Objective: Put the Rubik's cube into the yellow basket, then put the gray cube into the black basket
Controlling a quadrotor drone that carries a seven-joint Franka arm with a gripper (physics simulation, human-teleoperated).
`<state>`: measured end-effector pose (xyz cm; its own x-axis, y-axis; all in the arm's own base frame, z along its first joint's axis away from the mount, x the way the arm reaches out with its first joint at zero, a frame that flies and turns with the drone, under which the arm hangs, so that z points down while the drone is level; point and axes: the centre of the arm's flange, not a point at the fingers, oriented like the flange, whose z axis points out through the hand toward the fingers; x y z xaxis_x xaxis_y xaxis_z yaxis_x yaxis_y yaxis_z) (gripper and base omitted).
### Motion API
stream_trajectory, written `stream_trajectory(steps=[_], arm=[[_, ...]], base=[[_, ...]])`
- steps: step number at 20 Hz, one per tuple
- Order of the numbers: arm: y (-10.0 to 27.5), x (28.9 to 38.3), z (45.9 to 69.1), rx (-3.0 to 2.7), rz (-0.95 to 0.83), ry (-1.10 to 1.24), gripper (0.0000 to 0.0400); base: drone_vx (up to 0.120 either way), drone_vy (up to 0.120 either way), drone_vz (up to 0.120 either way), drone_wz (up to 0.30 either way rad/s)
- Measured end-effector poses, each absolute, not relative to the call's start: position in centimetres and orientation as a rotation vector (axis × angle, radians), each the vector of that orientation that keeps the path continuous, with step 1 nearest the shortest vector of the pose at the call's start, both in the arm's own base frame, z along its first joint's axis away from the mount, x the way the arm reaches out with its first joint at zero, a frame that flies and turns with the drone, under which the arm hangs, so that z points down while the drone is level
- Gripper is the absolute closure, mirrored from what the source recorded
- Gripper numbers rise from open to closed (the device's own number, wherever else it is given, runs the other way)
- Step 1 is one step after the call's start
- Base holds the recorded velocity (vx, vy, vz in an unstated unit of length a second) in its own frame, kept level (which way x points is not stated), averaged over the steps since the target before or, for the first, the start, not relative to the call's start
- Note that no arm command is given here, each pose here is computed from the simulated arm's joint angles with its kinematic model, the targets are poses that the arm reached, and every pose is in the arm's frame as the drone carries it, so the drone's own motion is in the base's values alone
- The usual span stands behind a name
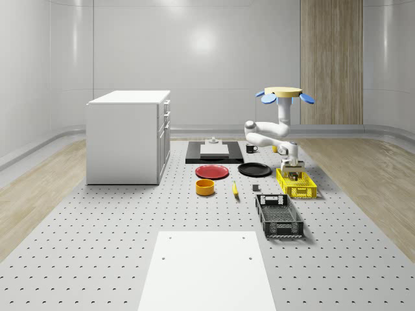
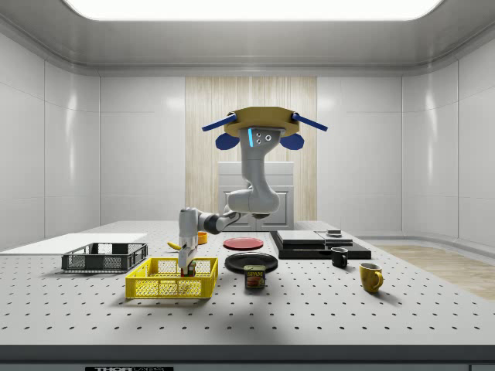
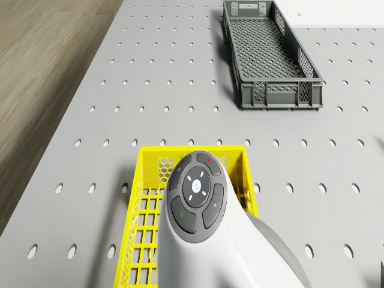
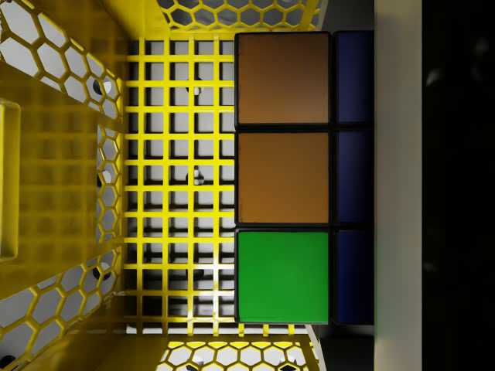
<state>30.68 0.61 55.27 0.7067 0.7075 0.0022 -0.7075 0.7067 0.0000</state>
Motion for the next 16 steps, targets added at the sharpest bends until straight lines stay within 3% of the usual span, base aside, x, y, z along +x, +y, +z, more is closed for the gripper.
stream_trajectory(steps=[4,8,16], arm=[[0.6,30.68,56.3,0.001,0.786,-0.002,0.0075],[0.6,30.68,56.6,0.001,0.786,-0.002,0.0033],[0.6,30.68,54.1,0.001,0.786,-0.002,0.0004]], base=[[0.000,0.000,0.000,0.000],[0.000,0.000,0.000,0.000],[0.000,0.000,0.005,0.000]])
